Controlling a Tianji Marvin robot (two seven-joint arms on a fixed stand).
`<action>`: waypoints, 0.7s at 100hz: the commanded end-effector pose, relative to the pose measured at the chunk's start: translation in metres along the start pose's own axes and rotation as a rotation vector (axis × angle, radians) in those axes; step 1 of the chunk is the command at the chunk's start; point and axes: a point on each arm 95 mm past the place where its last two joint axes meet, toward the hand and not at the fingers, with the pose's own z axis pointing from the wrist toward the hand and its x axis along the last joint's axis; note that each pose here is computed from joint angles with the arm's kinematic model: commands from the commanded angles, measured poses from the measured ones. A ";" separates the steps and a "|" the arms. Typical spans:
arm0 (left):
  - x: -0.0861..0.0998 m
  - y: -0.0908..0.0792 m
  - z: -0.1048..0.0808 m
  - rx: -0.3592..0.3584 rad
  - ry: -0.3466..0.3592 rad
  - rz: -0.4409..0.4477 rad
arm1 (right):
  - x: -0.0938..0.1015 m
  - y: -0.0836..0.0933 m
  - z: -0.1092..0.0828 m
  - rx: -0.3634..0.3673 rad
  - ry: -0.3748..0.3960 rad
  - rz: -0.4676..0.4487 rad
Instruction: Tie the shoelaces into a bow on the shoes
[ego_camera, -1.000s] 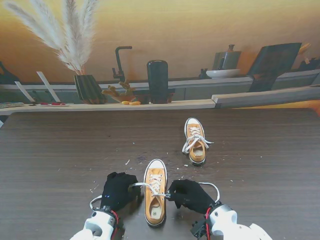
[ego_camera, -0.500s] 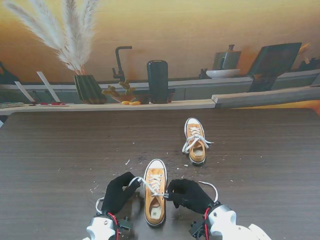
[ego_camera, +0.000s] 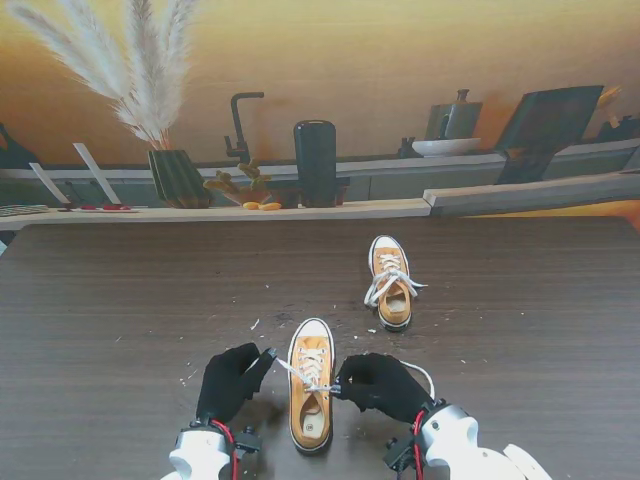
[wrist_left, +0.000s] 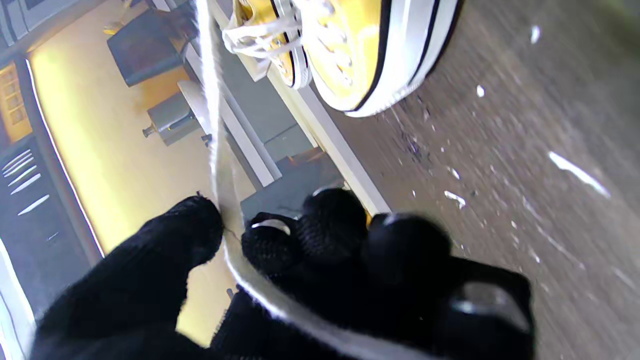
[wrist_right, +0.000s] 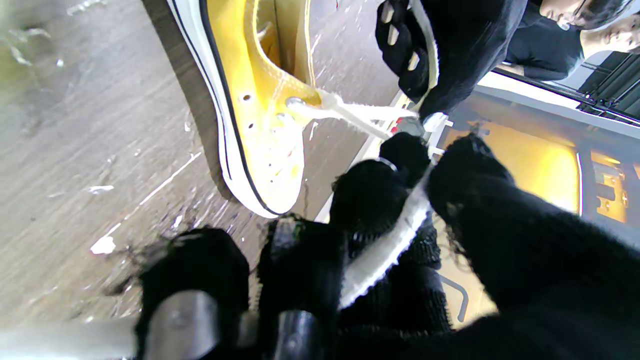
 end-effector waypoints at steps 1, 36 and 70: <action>0.000 -0.004 0.001 0.005 0.000 0.012 | 0.003 0.004 0.000 0.004 0.012 -0.003; 0.009 -0.022 -0.006 0.041 0.036 0.203 | 0.018 0.018 -0.006 -0.060 0.053 -0.017; 0.030 -0.027 -0.011 0.011 0.188 0.160 | 0.035 0.025 -0.010 -0.159 0.086 -0.091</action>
